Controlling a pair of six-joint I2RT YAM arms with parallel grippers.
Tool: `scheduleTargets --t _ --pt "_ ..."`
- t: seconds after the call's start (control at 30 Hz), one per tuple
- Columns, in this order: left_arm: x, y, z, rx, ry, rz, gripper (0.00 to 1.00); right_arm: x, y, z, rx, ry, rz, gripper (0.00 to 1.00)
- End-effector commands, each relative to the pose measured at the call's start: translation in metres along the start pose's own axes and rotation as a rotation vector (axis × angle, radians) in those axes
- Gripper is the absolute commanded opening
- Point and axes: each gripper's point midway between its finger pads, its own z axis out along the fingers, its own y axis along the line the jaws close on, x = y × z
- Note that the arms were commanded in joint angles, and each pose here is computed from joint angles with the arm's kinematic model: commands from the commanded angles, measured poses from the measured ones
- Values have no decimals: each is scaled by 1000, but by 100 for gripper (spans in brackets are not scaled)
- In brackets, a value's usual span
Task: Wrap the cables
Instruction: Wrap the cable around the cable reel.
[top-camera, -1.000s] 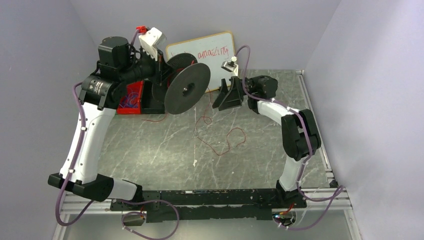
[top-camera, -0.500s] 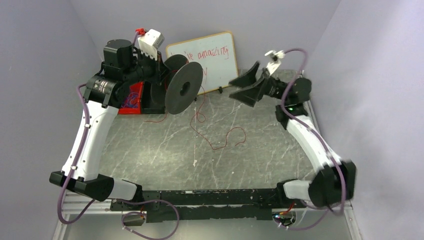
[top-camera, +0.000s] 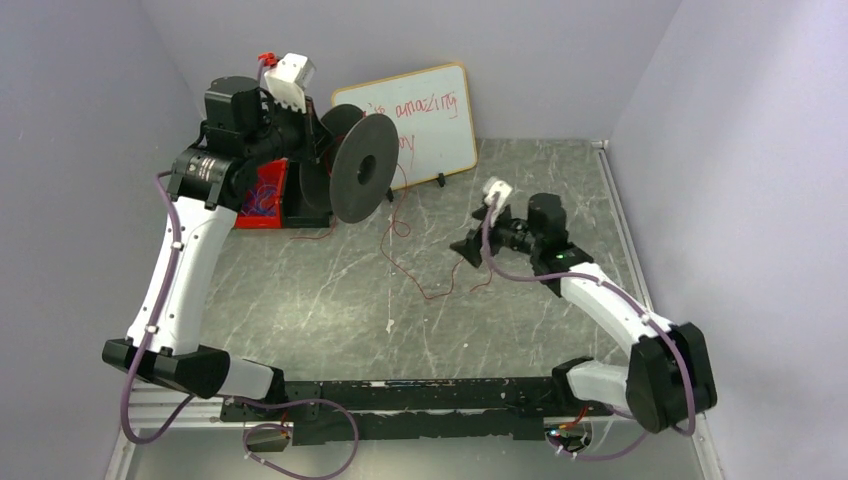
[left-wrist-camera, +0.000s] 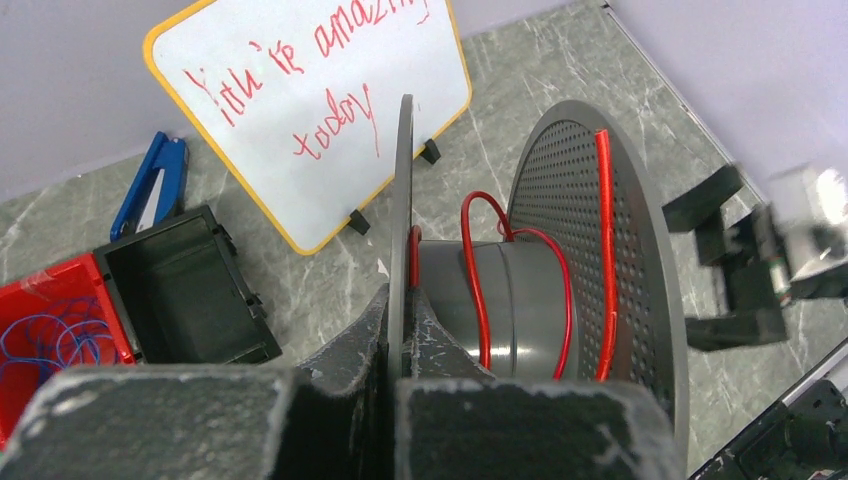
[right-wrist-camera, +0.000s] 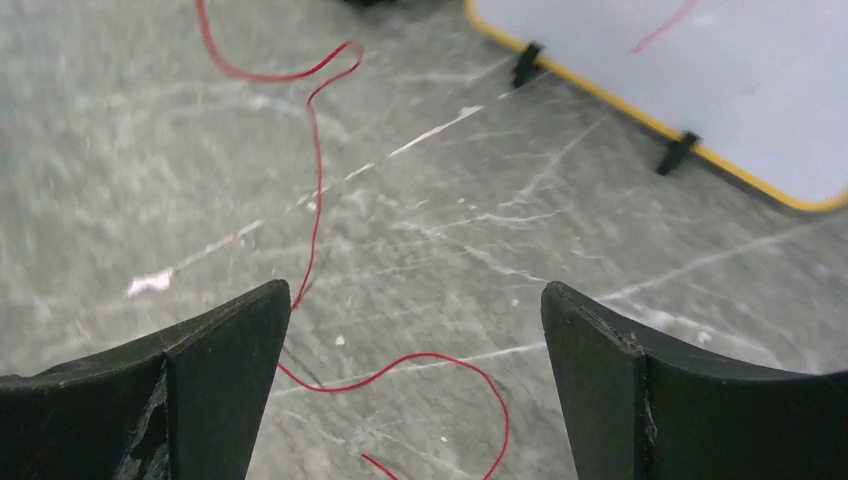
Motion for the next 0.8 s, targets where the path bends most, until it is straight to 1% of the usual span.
scheduleTargets --t 0.0,0.07,0.13,0.27,0.4,0.53,0.6,0.7,0.77 --pt "-46 -7 -9 32 -153 -25 2 -15 21 24 -78 -30 -396 99" --pt "-48 -6 -9 36 -157 -45 2 -9 29 37 -77 -28 -500 99" --pt "-49 -4 -9 37 -159 -74 3 -5 27 50 -61 -24 -536 99" --pt "-45 1 -8 36 -152 -122 3 -6 20 73 -37 -52 -527 99" --pt "-43 4 -6 44 -147 -165 3 -7 28 88 -83 -78 -527 98" --pt "-44 7 -7 56 -150 -204 2 -9 36 99 -124 -92 -494 95" --pt "-44 9 -7 64 -150 -234 3 -13 42 104 -157 -102 -445 94" --pt "-45 15 -7 70 -155 -281 3 -11 49 112 -199 -70 -361 92" --pt "-50 17 -9 63 -169 -284 2 0 53 117 -216 -29 -352 92"
